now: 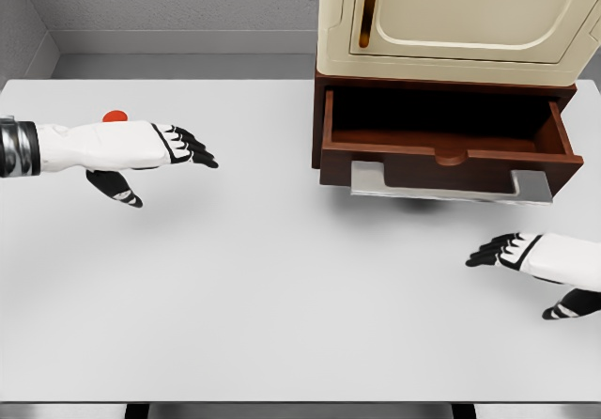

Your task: Put the switch into the drawer with left arm, and close the drawer with right arm

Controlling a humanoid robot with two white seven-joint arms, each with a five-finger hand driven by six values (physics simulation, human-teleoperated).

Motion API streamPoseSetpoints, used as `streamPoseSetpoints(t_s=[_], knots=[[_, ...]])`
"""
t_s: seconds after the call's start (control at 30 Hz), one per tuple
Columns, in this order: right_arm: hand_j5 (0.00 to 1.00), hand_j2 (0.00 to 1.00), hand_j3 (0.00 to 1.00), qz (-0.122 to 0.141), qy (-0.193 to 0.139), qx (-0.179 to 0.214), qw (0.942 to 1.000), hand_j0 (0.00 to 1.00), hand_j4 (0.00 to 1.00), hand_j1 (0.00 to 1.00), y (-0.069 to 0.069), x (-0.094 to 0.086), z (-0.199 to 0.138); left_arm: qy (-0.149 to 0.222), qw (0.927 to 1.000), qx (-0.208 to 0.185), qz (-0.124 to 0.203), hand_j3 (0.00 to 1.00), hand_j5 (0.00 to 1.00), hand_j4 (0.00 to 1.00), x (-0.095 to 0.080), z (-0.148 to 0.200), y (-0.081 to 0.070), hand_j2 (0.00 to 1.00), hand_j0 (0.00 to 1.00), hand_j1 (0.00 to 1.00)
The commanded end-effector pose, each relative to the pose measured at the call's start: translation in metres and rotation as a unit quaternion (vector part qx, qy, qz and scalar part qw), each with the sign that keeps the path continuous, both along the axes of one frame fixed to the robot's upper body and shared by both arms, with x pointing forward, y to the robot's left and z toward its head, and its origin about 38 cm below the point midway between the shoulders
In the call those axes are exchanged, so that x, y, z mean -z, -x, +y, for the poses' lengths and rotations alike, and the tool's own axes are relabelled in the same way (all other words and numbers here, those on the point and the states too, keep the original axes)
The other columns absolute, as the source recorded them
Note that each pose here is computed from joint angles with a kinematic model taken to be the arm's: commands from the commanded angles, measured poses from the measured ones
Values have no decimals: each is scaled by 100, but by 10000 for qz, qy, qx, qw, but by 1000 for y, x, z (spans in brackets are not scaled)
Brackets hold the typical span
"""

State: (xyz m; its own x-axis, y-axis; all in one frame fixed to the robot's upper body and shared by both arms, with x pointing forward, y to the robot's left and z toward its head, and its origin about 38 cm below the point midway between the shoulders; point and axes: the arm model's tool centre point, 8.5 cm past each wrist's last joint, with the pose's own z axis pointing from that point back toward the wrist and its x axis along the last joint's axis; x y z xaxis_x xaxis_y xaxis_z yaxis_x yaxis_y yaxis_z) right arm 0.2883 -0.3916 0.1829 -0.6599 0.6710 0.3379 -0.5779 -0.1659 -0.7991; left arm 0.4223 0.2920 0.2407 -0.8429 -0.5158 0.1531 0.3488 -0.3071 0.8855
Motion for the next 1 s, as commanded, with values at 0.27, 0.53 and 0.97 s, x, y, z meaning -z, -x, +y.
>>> streamPoseSetpoints(t_s=[0.27, 0.53, 0.97], knots=[[56, 56, 56, -80, -1, 47, 10000, 56, 56, 56, -3, -6, -3, -236, 9899, -1388, 152, 100, 100, 100, 22, 62, -58, 100, 100, 100], [56, 56, 56, -431, -192, 930, 9945, 56, 56, 56, 18, -38, -54, 140, 9670, -2533, 239, 100, 100, 100, 21, 125, -76, 100, 100, 100], [58, 58, 58, -467, -402, 971, 9934, 58, 58, 58, 17, -45, -54, -291, 9688, -2441, 307, 93, 93, 93, 46, 87, -101, 93, 93, 93]])
